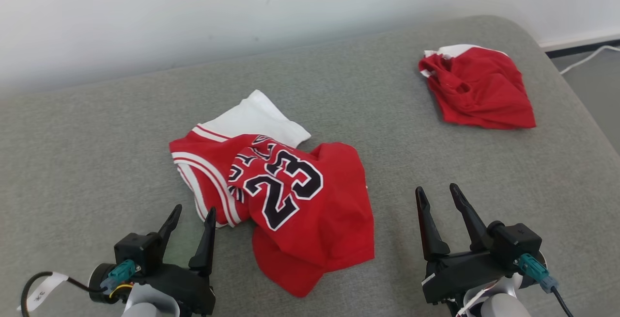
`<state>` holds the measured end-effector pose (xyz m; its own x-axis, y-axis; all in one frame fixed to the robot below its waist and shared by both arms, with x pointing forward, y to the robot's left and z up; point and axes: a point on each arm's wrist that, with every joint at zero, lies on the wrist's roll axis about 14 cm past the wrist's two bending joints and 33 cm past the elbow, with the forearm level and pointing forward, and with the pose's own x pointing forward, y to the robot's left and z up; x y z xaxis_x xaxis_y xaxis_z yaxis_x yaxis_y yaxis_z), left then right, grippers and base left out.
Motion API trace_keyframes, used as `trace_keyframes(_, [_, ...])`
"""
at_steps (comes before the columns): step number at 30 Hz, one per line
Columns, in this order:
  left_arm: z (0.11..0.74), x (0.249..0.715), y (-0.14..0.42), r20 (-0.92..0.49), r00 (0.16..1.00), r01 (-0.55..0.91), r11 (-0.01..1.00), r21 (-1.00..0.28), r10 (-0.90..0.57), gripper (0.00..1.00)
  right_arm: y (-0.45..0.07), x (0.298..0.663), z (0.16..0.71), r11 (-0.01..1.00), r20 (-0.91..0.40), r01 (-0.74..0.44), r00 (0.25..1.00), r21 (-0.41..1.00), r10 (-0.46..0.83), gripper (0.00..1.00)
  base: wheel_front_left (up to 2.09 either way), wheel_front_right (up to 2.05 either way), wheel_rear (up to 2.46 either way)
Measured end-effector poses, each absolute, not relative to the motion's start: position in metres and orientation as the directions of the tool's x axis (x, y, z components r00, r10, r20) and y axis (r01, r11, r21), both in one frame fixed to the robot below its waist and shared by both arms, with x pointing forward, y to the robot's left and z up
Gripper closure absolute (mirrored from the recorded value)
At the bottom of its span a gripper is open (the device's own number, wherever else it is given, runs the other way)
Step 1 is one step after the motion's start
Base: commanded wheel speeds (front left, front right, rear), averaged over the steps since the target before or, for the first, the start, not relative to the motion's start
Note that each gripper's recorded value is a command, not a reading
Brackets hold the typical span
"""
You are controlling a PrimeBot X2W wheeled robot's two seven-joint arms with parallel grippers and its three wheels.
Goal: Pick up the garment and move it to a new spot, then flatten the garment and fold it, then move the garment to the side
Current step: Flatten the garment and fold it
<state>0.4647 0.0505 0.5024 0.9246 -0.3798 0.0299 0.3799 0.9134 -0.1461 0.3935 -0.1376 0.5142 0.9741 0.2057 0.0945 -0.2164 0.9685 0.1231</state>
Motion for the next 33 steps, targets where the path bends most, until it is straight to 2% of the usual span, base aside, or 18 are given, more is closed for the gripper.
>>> trace_keyframes(9, [0.471, 0.472, 0.033, -0.062, 0.904, 0.409, 0.897, -0.165, -0.423, 0.00, -0.151, 0.390, 0.509, 0.977, 0.078, -0.177, 0.983, 0.118, 0.169, 0.00, 0.00, 0.00, 0.00])
trace_keyframes(10, [0.469, 0.472, 0.033, -0.071, 0.902, 0.409, 0.897, -0.167, -0.425, 0.15, -0.152, 0.390, 0.510, 0.977, 0.079, -0.176, 0.983, 0.118, 0.168, 0.00, 0.00, 0.00, 0.00])
trace_keyframes(11, [0.468, 0.473, 0.033, -0.075, 0.904, 0.404, 0.898, -0.174, -0.421, 0.57, -0.152, 0.390, 0.510, 0.977, 0.079, -0.176, 0.983, 0.117, 0.167, 0.00, 0.00, 0.00, 0.00])
trace_keyframes(12, [0.468, 0.473, 0.032, -0.076, 0.902, 0.406, 0.896, -0.180, -0.424, 0.91, -0.152, 0.390, 0.510, 0.977, 0.080, -0.176, 0.983, 0.117, 0.167, 0.00, 0.00, 0.00, 0.00])
trace_keyframes(13, [0.468, 0.474, 0.032, -0.079, 0.903, 0.405, 0.897, -0.179, -0.423, 1.00, -0.152, 0.390, 0.511, 0.977, 0.081, -0.176, 0.983, 0.116, 0.167, 0.00, 0.00, 0.00, 0.00])
trace_keyframes(21, [0.469, 0.473, 0.040, -0.080, 0.910, 0.387, 0.903, -0.184, -0.407, 1.00, -0.145, 0.391, 0.514, 0.974, 0.094, -0.198, 0.978, 0.113, 0.188, 0.00, 0.00, 0.00, 0.00])
trace_keyframes(25, [0.496, 0.478, 0.048, -0.001, 0.923, 0.378, 0.909, -0.174, -0.384, 1.00, -0.142, 0.391, 0.513, 0.971, 0.093, -0.207, 0.976, 0.118, 0.197, 0.00, 0.00, 0.00, 0.00])
trace_keyframes(33, [0.554, 0.470, 0.089, 0.162, 0.936, 0.328, 0.942, -0.067, -0.314, 1.00, -0.123, 0.392, 0.514, 0.958, 0.103, -0.255, 0.965, 0.132, 0.243, 0.00, 0.00, 0.00, 0.00])
